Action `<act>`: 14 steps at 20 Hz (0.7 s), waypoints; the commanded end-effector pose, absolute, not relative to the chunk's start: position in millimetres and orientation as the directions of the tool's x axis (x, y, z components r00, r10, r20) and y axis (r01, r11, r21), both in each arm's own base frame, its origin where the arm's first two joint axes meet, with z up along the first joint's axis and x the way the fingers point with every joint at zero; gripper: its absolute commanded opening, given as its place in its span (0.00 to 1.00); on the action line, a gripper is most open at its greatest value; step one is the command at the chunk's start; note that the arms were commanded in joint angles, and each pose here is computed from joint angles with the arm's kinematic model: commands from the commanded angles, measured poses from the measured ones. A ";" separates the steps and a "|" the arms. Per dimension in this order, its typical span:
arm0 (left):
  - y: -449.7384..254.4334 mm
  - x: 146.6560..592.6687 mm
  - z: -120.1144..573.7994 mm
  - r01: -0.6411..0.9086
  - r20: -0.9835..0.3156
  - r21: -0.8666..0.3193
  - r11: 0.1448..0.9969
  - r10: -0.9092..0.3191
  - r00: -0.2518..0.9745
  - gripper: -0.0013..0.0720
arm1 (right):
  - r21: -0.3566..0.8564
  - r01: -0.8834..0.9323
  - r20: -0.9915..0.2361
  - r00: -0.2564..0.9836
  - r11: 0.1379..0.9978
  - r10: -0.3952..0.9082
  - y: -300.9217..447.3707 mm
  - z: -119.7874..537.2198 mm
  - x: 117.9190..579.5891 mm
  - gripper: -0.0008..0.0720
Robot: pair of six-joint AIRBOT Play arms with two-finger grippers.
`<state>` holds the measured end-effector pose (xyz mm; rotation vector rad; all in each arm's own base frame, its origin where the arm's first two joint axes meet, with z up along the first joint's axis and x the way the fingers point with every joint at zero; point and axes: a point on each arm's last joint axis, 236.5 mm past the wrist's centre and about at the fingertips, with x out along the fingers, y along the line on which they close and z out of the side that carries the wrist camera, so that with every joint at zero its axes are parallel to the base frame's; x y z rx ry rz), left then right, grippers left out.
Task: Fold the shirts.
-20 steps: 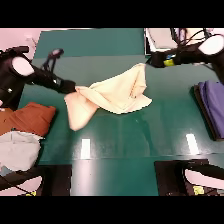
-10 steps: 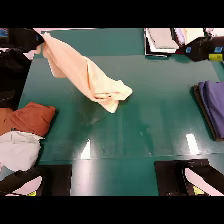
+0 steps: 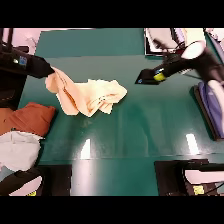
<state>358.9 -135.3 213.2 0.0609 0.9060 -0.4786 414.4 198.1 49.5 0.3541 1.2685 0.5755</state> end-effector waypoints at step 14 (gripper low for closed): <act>-108.4 372.4 246.6 0.375 -0.708 -0.014 0.927 -0.275 0.651 0.05 | 0.696 -0.239 -0.567 0.397 0.677 0.722 257.7 53.8 487.7 0.03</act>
